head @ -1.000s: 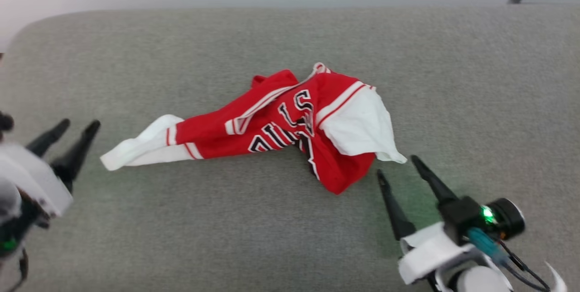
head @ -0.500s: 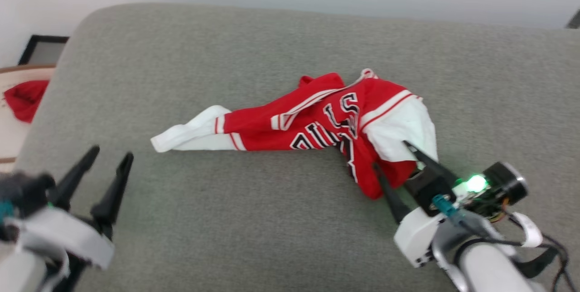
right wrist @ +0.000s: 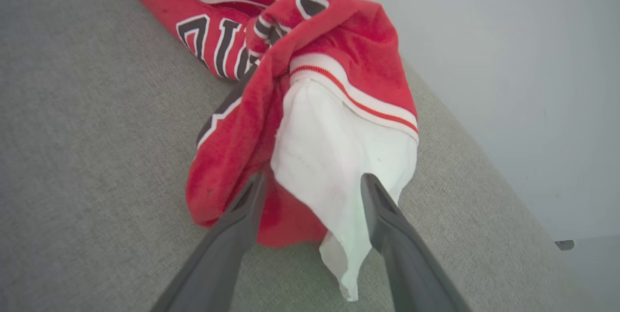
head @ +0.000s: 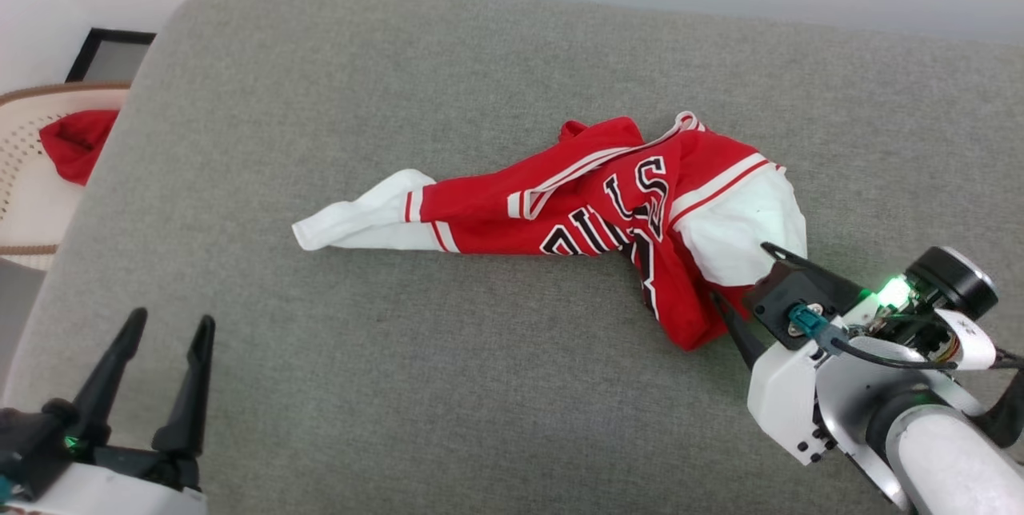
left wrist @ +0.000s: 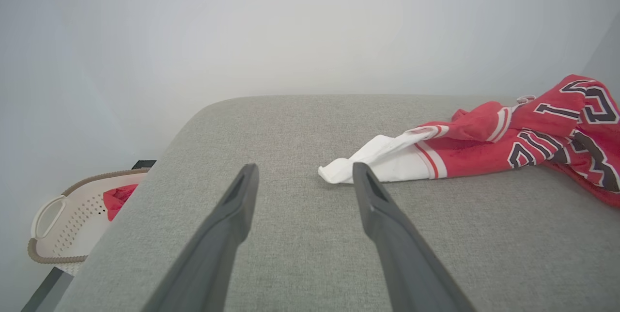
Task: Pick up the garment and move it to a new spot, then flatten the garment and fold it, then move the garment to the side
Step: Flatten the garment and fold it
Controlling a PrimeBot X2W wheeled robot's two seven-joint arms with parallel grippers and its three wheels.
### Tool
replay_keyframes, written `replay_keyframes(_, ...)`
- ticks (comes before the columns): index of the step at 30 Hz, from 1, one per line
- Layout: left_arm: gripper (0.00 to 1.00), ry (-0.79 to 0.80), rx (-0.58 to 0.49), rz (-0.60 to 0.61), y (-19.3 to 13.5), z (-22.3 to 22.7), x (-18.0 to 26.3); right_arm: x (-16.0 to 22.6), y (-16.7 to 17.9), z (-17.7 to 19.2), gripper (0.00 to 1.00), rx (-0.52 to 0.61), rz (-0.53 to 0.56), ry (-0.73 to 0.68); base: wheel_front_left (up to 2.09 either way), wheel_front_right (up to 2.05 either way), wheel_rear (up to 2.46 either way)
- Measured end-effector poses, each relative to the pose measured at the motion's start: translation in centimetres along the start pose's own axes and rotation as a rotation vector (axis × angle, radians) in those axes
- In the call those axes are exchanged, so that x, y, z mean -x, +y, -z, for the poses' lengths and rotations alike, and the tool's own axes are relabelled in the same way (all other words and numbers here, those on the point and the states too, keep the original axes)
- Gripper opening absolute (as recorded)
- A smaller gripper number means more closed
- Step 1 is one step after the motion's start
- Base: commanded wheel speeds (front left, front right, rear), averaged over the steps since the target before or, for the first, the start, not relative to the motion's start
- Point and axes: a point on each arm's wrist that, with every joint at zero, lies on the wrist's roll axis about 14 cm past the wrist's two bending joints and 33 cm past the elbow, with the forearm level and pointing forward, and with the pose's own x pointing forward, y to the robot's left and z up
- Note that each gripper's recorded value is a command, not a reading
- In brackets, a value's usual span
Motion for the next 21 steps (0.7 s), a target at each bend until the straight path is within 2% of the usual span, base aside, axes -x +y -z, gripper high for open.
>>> replay_keyframes(7, 1.0, 0.019, 0.018, 0.02, -0.8, 0.6, 0.2, -0.1, -0.3, -0.6, 1.0, 0.028, -0.014, 0.003, 0.0, 0.0, 0.0)
replay_keyframes(8, 1.0, 0.02, 0.024, 0.02, -0.9, 0.6, 0.2, -0.1, -0.5, -0.6, 0.75, 0.029, -0.012, 0.006, 0.0, 0.0, 0.0)
replay_keyframes(9, 1.0, 0.02, 0.033, 0.019, -1.0, 0.7, 0.2, -0.1, -0.5, -0.5, 0.38, 0.033, -0.011, 0.008, 0.0, 0.0, 0.0)
replay_keyframes(10, 1.0, 0.019, 0.038, 0.021, -1.0, 0.7, 0.1, -0.1, -0.6, -0.5, 0.25, 0.034, -0.008, 0.011, 0.0, 0.0, 0.0)
replay_keyframes(11, 1.0, 0.019, 0.044, 0.023, -1.2, 0.7, 0.1, -0.1, -0.8, -0.4, 0.05, 0.035, -0.006, 0.014, 0.0, 0.0, 0.0)
replay_keyframes(12, 1.0, 0.02, 0.046, 0.027, -1.3, 0.7, 0.1, -0.1, -0.8, -0.4, 0.0, 0.034, -0.004, 0.015, 0.0, 0.0, 0.0)
replay_keyframes(18, 1.0, 0.025, 0.054, 0.039, -1.7, 0.9, -0.2, -0.2, -2.5, -0.6, 0.0, 0.034, 0.051, 0.011, 0.0, 0.0, 0.0)
replay_keyframes(21, 1.0, 0.025, 0.055, 0.042, -1.7, 0.9, -0.3, 0.2, -4.4, -0.7, 0.0, 0.012, 0.112, 0.006, 0.0, 0.0, 0.0)
